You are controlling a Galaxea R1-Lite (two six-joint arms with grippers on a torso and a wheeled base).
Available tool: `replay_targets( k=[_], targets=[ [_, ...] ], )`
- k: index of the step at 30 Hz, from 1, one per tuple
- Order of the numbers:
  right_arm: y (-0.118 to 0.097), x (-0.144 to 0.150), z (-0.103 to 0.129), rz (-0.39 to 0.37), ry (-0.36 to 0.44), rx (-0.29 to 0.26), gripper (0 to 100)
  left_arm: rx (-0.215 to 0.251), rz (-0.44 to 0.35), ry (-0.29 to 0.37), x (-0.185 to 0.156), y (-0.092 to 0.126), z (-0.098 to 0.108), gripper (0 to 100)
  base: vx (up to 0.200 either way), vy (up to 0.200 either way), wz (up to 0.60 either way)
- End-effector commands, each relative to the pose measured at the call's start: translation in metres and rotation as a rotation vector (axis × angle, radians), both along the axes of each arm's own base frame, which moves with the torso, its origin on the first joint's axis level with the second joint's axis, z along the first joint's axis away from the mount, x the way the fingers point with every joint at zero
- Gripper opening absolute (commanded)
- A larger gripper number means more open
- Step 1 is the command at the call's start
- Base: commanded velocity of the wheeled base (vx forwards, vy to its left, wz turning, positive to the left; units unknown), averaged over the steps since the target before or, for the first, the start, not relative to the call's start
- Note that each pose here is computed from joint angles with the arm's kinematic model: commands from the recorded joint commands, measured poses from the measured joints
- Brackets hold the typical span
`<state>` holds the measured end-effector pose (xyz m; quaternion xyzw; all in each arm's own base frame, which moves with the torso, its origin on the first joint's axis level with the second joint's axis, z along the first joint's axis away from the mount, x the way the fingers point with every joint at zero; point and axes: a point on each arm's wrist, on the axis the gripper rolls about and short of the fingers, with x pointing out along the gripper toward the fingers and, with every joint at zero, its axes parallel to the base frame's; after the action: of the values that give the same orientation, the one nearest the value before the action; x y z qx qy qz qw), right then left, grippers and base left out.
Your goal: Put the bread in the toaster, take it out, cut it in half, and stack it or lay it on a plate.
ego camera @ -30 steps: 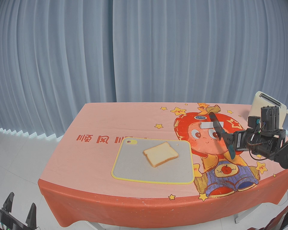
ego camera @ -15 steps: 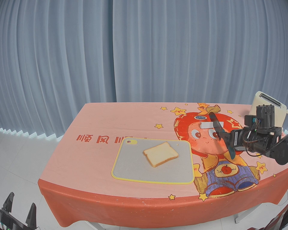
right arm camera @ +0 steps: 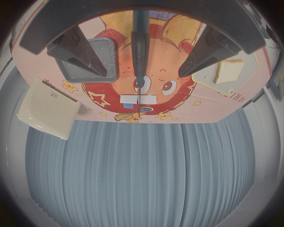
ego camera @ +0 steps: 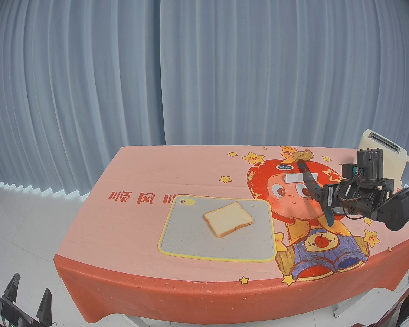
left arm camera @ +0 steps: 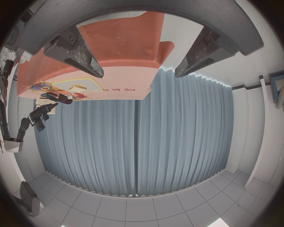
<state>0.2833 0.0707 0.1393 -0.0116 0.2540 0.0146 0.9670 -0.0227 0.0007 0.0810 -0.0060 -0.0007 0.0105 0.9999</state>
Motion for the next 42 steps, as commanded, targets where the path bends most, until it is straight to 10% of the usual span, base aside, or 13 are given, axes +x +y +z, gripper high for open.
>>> replay_targets(
  k=[1,35,36,42],
  targets=[
    [0.001,0.002,0.001,-0.004,0.001,-0.002,100,-0.002,0.0,0.02,0.001,0.0,-0.005,100,0.0,0.0,0.0],
    [-0.002,0.022,-0.029,-0.032,0.083,-0.027,100,0.0,0.0,0.018,0.001,0.0,-0.005,100,0.0,0.0,0.0],
    [-0.001,0.022,-0.029,-0.03,0.083,-0.027,0,0.0,0.0,0.02,0.001,0.0,-0.005,100,0.0,0.0,0.0],
    [-0.001,0.021,-0.028,-0.029,0.082,-0.026,0,0.0,0.0,0.02,0.001,0.0,-0.005,100,0.0,0.0,0.0]
  ],
)
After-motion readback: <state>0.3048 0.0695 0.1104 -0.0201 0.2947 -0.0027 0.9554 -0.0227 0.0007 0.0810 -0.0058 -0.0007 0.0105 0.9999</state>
